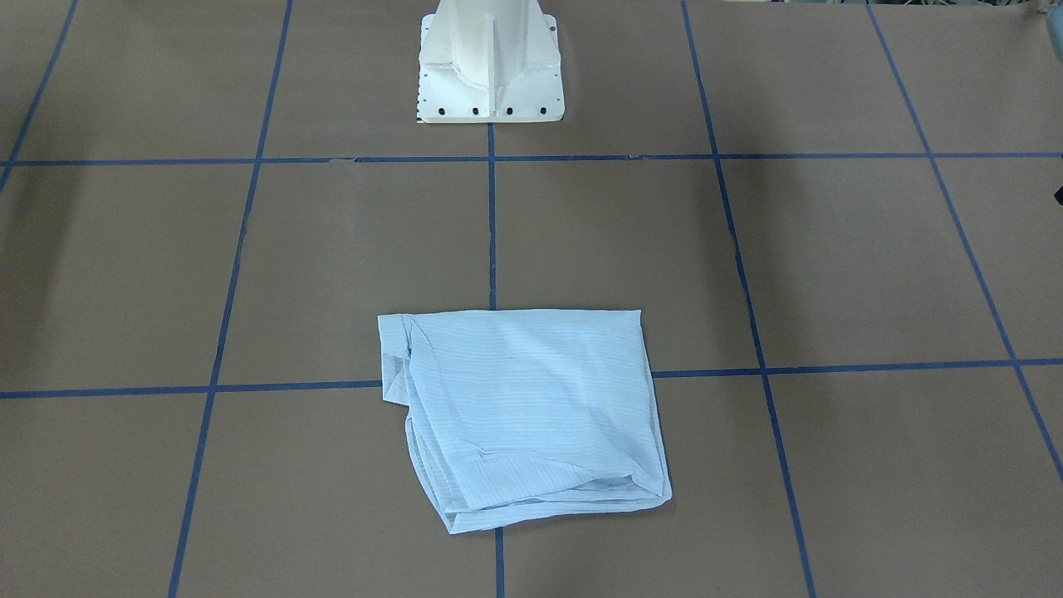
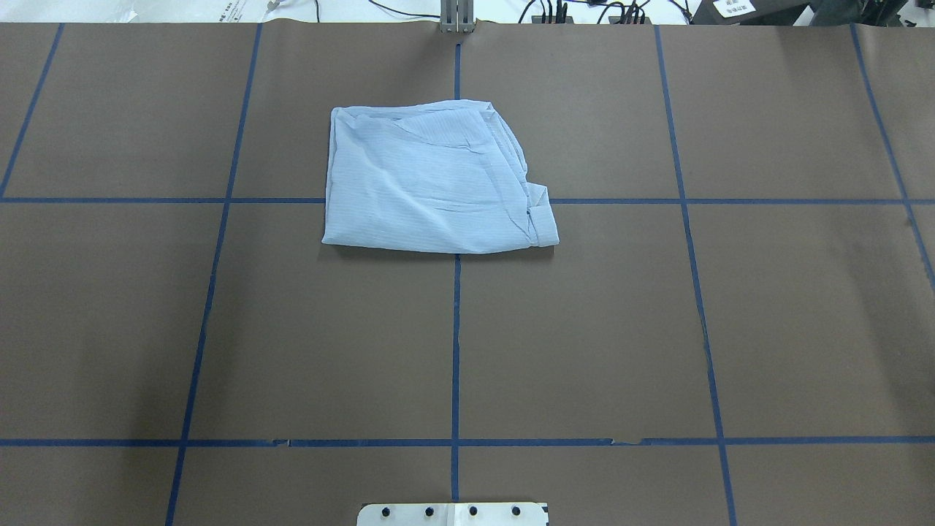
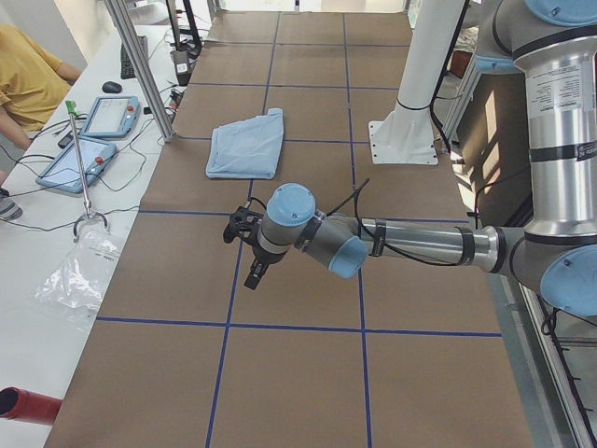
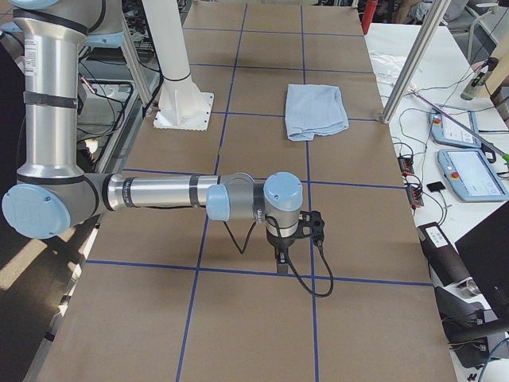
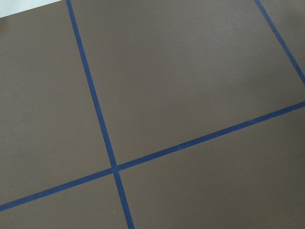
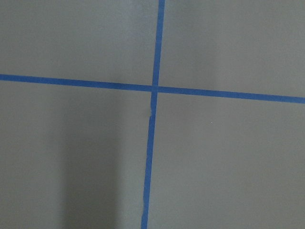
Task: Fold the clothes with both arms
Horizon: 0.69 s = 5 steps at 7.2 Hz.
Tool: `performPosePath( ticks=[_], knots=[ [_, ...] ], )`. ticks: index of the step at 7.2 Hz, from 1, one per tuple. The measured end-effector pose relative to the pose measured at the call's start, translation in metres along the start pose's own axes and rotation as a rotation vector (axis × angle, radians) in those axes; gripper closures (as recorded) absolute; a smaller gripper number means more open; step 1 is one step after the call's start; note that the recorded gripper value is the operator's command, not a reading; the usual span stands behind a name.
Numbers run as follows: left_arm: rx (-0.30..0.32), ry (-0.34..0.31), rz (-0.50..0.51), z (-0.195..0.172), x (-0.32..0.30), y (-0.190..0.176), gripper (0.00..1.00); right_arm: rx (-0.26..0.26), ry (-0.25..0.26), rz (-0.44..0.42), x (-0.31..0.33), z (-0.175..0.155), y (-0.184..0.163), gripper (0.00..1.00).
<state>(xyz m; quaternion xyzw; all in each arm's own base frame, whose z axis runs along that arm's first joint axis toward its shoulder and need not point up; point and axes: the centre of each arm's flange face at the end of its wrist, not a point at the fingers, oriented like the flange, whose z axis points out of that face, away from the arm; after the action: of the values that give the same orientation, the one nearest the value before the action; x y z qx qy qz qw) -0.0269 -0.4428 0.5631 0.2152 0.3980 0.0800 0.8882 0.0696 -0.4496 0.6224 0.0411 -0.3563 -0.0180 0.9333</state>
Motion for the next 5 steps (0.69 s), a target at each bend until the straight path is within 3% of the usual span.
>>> performPosePath(
  ticks=[4,5],
  knots=[
    [-0.005,-0.004,-0.010,0.002,-0.001,0.003,0.00,-0.019,0.044,-0.054,-0.021,0.005,0.005,0.00],
    [-0.006,-0.005,-0.011,0.002,-0.002,0.003,0.00,-0.021,0.027,-0.052,-0.022,0.006,0.007,0.00]
  ],
)
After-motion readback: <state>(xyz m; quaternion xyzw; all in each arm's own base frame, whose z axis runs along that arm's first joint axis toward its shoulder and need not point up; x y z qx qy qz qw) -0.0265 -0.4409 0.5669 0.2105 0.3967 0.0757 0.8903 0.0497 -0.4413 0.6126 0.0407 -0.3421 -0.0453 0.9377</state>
